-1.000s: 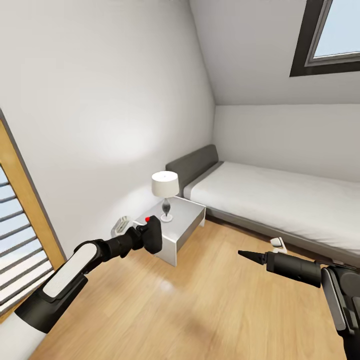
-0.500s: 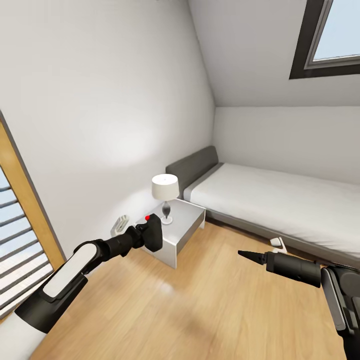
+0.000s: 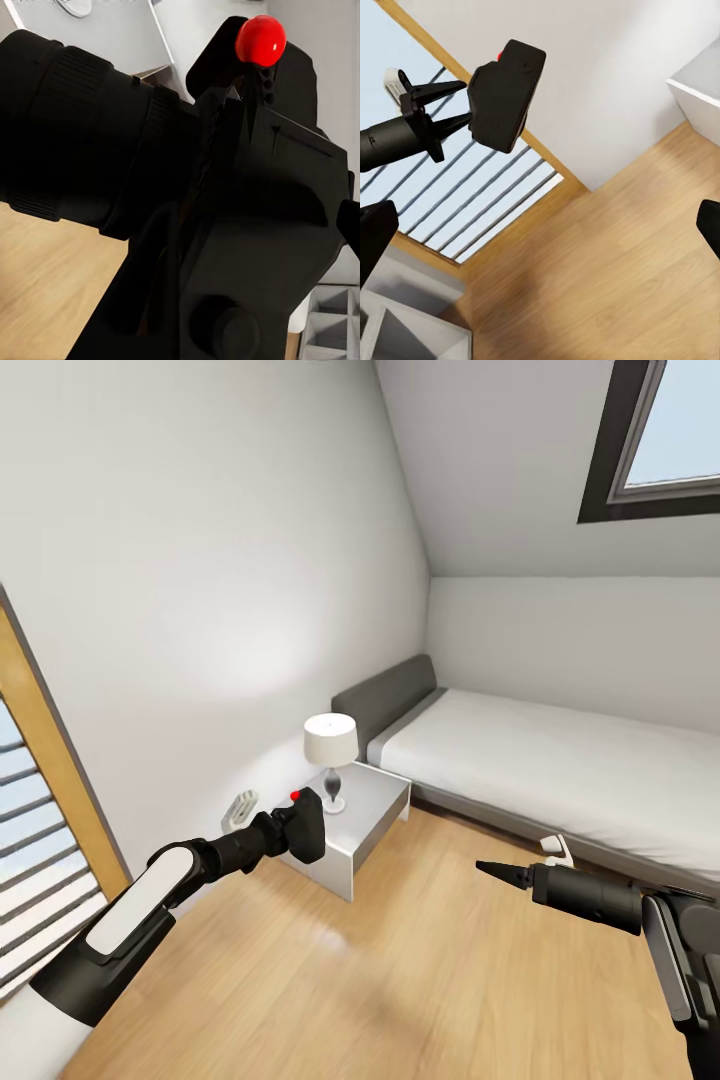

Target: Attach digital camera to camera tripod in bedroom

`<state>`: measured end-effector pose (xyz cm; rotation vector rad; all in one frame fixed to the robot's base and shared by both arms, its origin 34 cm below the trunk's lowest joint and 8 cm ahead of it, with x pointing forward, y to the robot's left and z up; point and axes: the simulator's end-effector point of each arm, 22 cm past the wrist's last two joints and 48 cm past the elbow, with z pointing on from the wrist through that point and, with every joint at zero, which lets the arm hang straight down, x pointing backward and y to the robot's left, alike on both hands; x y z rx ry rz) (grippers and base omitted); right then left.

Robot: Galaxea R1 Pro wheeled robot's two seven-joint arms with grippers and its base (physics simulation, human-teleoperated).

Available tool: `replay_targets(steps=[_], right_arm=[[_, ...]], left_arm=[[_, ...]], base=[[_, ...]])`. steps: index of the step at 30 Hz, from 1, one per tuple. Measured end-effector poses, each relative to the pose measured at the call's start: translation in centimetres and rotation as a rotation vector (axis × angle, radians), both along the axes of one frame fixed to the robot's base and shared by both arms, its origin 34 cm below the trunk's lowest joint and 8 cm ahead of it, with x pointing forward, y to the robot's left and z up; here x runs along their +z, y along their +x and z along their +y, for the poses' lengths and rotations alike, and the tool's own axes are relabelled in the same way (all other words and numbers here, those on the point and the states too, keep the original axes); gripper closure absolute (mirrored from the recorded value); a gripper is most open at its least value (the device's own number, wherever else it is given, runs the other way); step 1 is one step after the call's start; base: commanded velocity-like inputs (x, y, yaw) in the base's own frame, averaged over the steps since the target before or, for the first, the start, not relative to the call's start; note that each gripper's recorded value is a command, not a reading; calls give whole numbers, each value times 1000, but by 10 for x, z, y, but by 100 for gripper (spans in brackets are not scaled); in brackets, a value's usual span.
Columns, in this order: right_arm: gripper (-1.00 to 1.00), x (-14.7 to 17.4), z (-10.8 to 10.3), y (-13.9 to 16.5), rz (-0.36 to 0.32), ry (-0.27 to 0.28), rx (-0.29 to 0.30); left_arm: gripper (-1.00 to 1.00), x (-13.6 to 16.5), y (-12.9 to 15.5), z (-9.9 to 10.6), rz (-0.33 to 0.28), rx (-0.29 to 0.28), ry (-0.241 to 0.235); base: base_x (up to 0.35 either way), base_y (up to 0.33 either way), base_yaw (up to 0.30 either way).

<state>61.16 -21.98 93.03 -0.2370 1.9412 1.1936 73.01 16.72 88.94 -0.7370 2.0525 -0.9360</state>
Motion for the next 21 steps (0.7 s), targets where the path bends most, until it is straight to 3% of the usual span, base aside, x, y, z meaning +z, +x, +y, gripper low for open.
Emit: replay_targets(steps=[21], right_arm=[[-100,36,-1,2,1,0,-2]], left_arm=[[100,36,2,0,1,0,-1]], base=[[0,0,0]])
